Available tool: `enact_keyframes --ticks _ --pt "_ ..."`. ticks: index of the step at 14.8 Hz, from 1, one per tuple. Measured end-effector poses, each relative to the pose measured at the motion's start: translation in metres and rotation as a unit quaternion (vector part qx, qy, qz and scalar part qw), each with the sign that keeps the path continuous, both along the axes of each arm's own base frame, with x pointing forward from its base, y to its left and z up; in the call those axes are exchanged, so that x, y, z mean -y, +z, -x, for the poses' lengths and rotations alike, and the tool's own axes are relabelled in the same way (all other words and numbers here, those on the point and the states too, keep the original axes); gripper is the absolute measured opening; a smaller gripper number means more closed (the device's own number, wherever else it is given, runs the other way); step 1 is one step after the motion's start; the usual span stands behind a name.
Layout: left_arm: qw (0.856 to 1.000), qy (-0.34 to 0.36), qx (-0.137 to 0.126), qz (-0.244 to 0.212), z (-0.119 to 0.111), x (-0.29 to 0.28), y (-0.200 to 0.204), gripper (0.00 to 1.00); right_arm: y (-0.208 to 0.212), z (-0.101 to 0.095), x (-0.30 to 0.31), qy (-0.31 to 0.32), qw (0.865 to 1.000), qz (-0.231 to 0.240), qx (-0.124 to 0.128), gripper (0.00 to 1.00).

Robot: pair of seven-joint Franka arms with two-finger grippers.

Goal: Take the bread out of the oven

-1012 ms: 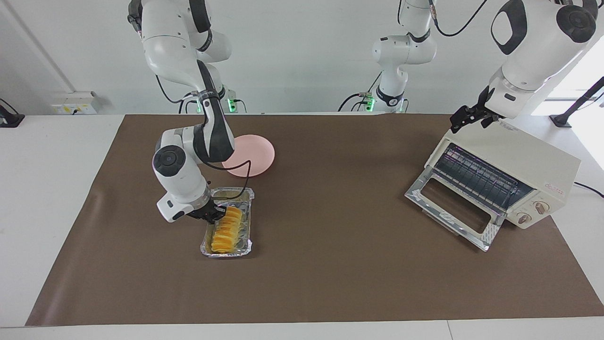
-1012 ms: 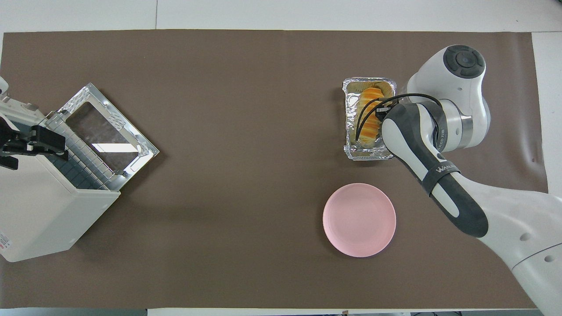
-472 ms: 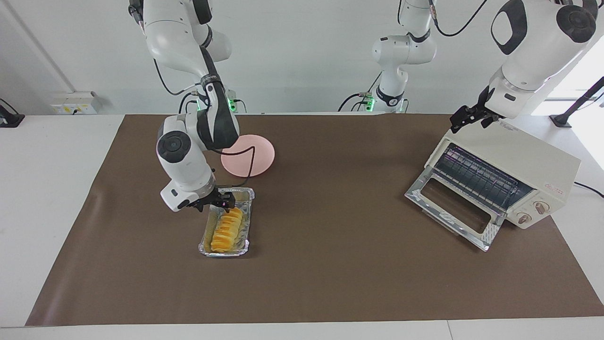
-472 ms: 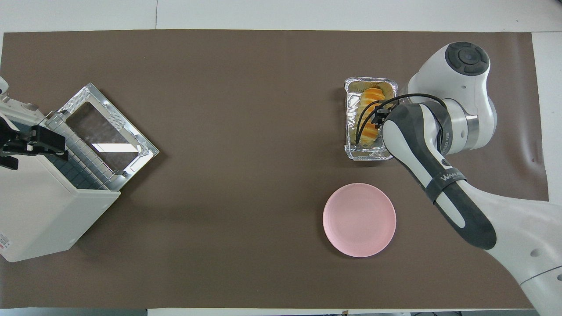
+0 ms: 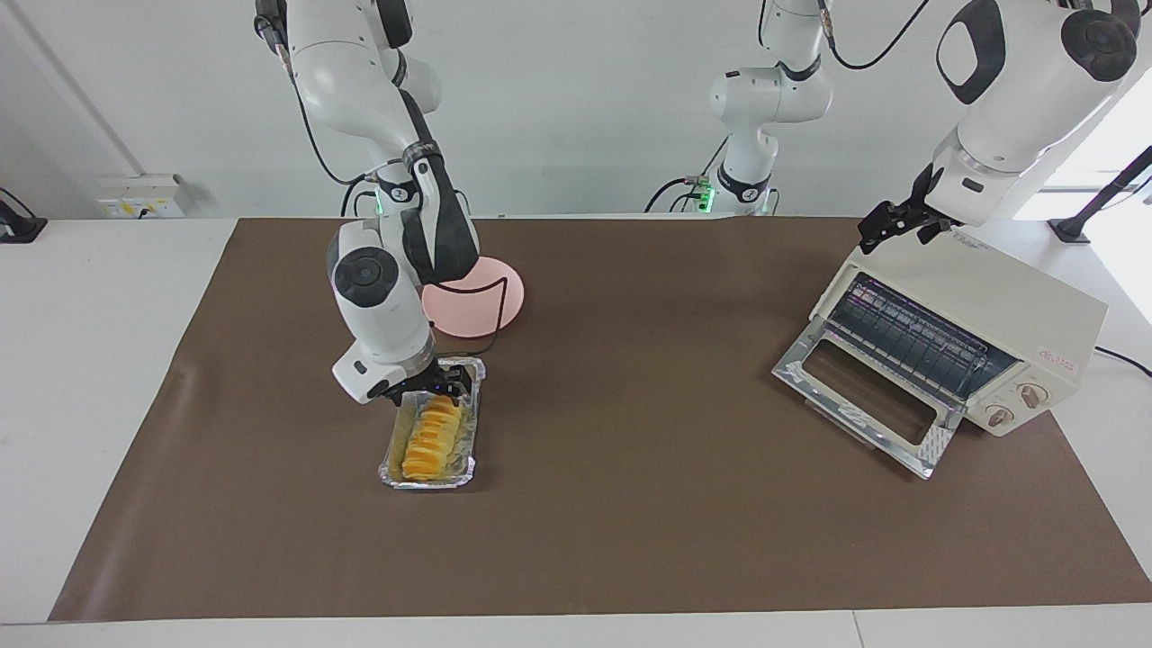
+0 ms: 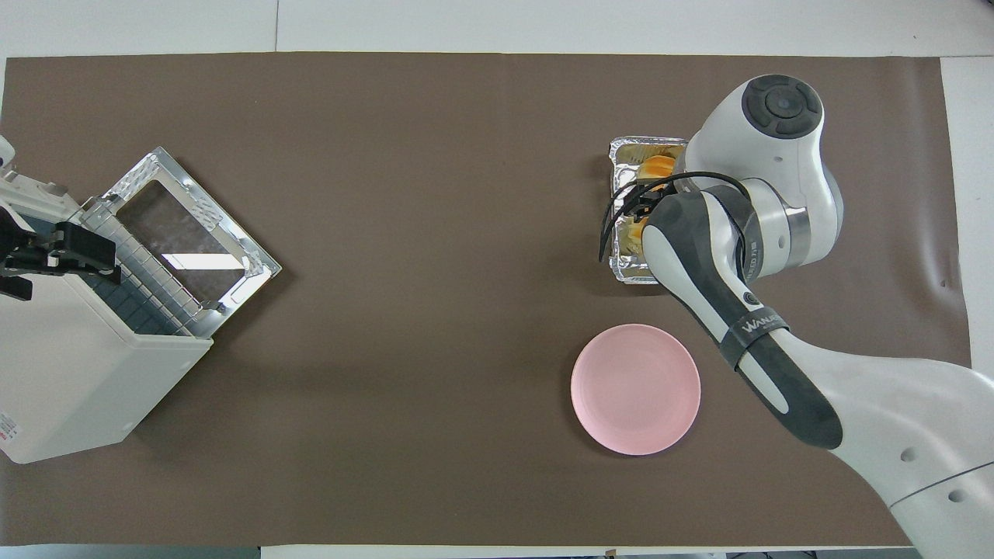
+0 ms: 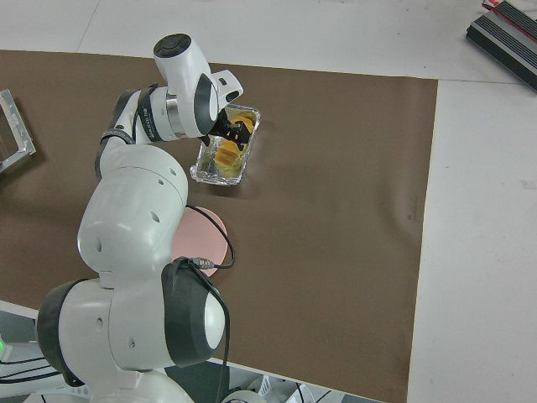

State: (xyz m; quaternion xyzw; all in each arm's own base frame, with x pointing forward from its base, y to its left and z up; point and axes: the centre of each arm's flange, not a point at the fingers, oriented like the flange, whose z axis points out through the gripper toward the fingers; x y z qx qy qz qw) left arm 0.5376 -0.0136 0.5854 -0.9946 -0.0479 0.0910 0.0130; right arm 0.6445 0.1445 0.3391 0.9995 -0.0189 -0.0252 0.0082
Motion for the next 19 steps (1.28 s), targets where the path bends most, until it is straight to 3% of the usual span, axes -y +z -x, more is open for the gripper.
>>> enact_keyframes --ticks 6,7,10,14,16,19 --pt "1.0 0.0 0.0 0.0 0.0 0.0 0.0 1.0 -0.028 0.002 -0.009 0.001 1.0 0.007 0.006 0.96" --pt "1.0 0.0 0.0 0.0 0.0 0.0 0.0 1.0 -0.028 0.002 -0.008 0.001 1.0 0.008 0.006 0.9" --pt "1.0 0.0 0.0 0.0 0.0 0.0 0.0 1.0 -0.027 0.001 -0.008 0.001 1.0 0.008 0.007 0.54" --pt "1.0 0.0 0.0 0.0 0.0 0.0 0.0 1.0 -0.02 -0.001 -0.008 0.0 1.0 0.008 0.008 0.19" --pt "1.0 0.0 0.0 0.0 0.0 0.0 0.0 1.0 -0.011 -0.003 -0.005 -0.002 1.0 0.01 0.003 0.13" --pt "1.0 0.0 0.0 0.0 0.0 0.0 0.0 1.0 0.009 -0.005 -0.003 -0.005 1.0 0.013 -0.002 0.13"
